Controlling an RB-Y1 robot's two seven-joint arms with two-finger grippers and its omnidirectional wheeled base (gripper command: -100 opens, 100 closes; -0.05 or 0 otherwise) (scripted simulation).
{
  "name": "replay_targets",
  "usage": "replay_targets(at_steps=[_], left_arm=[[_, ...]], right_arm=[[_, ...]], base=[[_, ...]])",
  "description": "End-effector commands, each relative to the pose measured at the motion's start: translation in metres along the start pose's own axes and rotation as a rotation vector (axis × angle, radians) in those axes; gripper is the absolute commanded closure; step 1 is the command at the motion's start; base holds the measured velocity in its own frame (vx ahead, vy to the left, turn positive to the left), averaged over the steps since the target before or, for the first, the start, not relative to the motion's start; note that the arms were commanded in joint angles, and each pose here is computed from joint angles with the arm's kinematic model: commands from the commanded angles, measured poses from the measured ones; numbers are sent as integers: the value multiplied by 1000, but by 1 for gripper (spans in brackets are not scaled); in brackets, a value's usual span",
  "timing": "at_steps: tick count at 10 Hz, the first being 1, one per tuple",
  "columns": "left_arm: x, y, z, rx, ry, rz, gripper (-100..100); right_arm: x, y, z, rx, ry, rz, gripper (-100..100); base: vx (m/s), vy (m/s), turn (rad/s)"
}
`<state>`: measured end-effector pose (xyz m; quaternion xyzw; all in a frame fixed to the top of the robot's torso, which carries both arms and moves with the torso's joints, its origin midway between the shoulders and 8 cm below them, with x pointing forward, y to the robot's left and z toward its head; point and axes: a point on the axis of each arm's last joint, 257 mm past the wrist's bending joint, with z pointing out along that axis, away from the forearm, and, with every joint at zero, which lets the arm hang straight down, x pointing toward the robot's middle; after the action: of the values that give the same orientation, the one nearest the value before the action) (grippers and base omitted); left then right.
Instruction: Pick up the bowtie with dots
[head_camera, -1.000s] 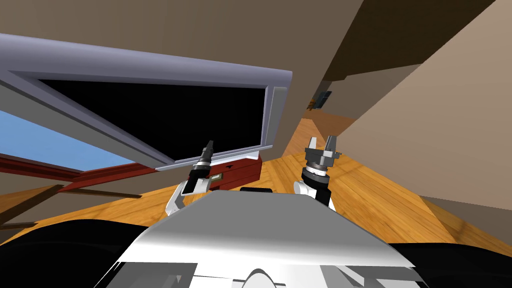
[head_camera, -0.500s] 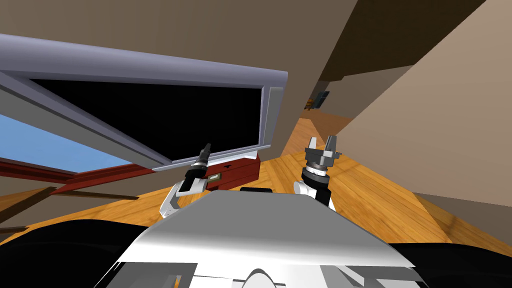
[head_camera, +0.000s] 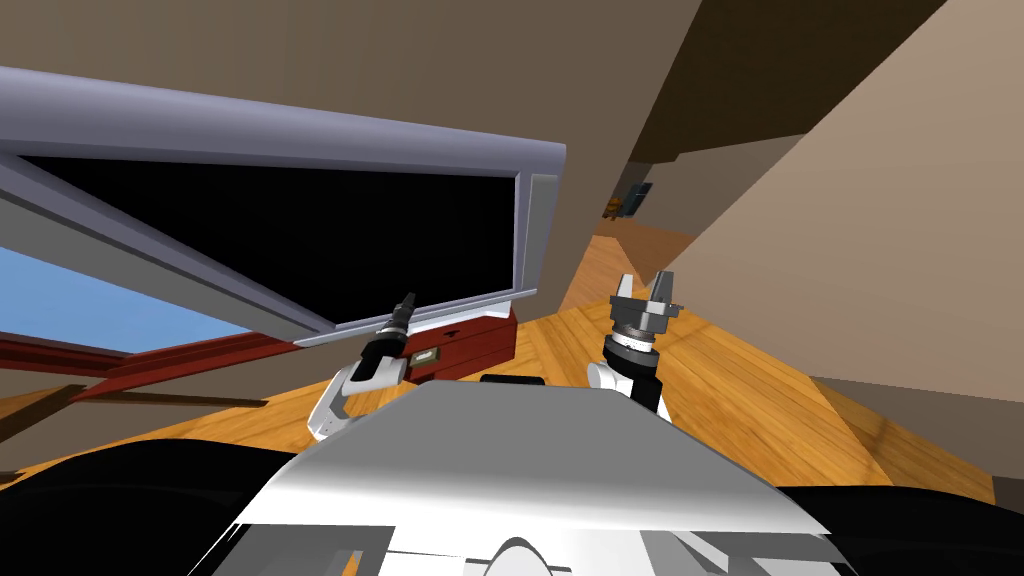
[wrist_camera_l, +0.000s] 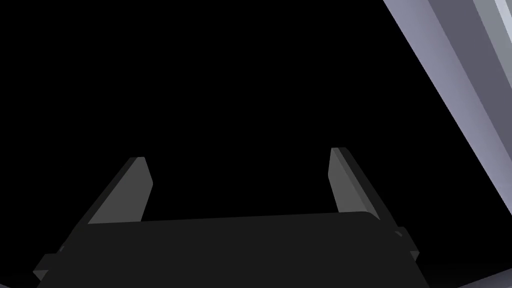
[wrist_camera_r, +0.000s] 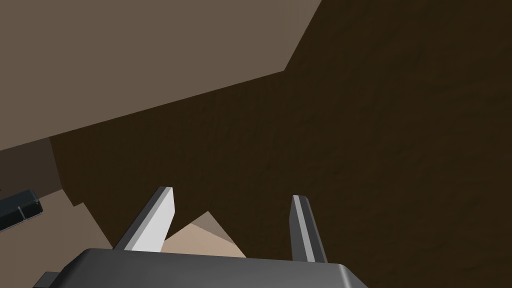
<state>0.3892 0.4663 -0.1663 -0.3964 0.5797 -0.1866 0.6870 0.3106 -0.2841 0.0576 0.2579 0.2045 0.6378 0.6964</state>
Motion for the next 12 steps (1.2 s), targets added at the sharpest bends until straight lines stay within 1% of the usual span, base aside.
replay_targets(at_steps=[1,3,4,5,6,9,10,12], left_arm=[[0,20,-2,-54,5,12,-100],[-9,60,-6,-163,2,40,-100],[-8,64,-7,-181,8,39,-100],[-12,85,-11,-242,8,48,-100],[-12,86,-11,-245,9,48,-100],[-19,149,-31,-424,13,53,-100],[-18,151,-33,-435,16,52,-100],[-18,192,-53,-558,23,41,-100]], right_arm=[[0,0,0,0,0,0,0],[0,0,0,0,0,0,0],[0,0,0,0,0,0,0],[0,0,0,0,0,0,0],[0,0,0,0,0,0,0],[0,0,0,0,0,0,0],[0,0,0,0,0,0,0],[0,0,0,0,0,0,0]], base=[[-5,-43,-20],[6,-54,-84],[8,-38,-30],[13,-35,-61],[13,-29,-32],[25,-46,-123],[30,-49,-30],[48,-47,-137]])
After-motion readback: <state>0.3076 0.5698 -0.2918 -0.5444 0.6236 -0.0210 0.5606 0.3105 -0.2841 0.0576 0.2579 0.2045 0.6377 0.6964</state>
